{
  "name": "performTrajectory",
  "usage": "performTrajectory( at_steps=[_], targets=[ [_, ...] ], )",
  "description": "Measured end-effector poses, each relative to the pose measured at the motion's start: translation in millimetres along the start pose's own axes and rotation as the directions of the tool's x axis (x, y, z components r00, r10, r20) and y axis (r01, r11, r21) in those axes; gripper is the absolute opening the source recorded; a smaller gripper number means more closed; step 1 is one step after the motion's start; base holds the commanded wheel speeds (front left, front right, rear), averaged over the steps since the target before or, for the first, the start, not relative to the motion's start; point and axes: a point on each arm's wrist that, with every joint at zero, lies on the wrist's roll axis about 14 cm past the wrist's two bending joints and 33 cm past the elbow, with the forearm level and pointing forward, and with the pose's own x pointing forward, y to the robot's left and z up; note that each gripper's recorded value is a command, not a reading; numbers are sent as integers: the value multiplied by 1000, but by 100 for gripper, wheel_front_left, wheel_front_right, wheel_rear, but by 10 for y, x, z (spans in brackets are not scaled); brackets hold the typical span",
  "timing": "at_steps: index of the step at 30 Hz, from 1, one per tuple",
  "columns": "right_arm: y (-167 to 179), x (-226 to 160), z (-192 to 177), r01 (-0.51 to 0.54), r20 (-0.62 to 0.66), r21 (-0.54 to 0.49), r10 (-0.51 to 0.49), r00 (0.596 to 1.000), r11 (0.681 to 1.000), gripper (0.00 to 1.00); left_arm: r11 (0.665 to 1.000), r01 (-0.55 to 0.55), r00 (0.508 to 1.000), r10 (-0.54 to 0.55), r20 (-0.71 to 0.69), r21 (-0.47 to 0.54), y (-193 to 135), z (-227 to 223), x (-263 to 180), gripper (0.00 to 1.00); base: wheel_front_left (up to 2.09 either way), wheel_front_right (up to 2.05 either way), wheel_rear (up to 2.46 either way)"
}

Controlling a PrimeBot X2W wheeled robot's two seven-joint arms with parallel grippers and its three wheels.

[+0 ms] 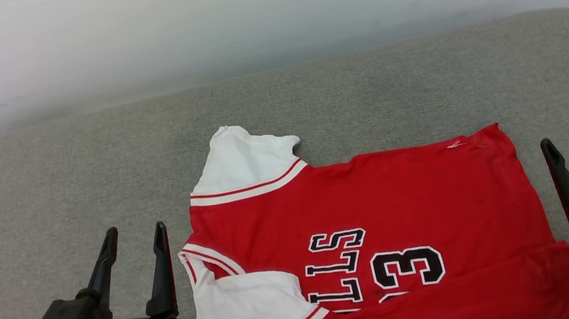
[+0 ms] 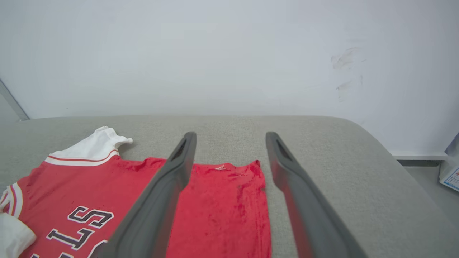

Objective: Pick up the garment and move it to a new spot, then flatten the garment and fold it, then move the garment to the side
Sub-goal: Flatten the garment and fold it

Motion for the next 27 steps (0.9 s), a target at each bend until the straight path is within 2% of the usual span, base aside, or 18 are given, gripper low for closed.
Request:
performTrajectory(
  at_steps=[3, 9, 13, 16, 20, 23, 25, 27],
  targets=[
    [34, -9, 72, 1, 68, 16, -2, 998, 1000, 100, 999, 26, 1000, -26, 1, -23, -60, -38, -4, 100, 0, 0, 0],
    [99, 38, 53, -11, 93, 19, 9, 996, 1000, 100, 995, 86, 996, -88, -29, -56, -120, -198, 119, 100, 0, 0, 0],
    [125, 138, 94, -16, 120, 21, 13, 993, 1000, 100, 986, 160, 985, -163, -52, -56, -141, -241, 408, 100, 0, 0, 0],
    [128, 186, 15, -10, 105, 31, 7, 994, 999, 100, 972, 229, 965, -233, -119, -48, -183, -319, 682, 100, 0, 0, 0],
    [139, 245, -128, -14, 65, 23, 12, 998, 1000, 100, 950, 307, 922, -313, -230, -60, -250, -402, 1107, 100, 0, 0, 0],
    [112, 257, -230, -6, 41, 16, 5, 999, 1000, 100, 935, 354, 863, -337, -376, -27, -212, -584, 1391, 100, 0, 0, 0],
    [77, 251, -284, 9, 30, 18, -9, 999, 1000, 100, 931, 365, 815, -330, -477, -21, -183, -715, 1562, 100, 0, 0, 0],
    [60, 231, -358, 19, 11, 24, -19, 1000, 1000, 100, 938, 342, 737, -305, -603, -56, -150, -940, 1649, 100, 0, 0, 0]
  ],
)
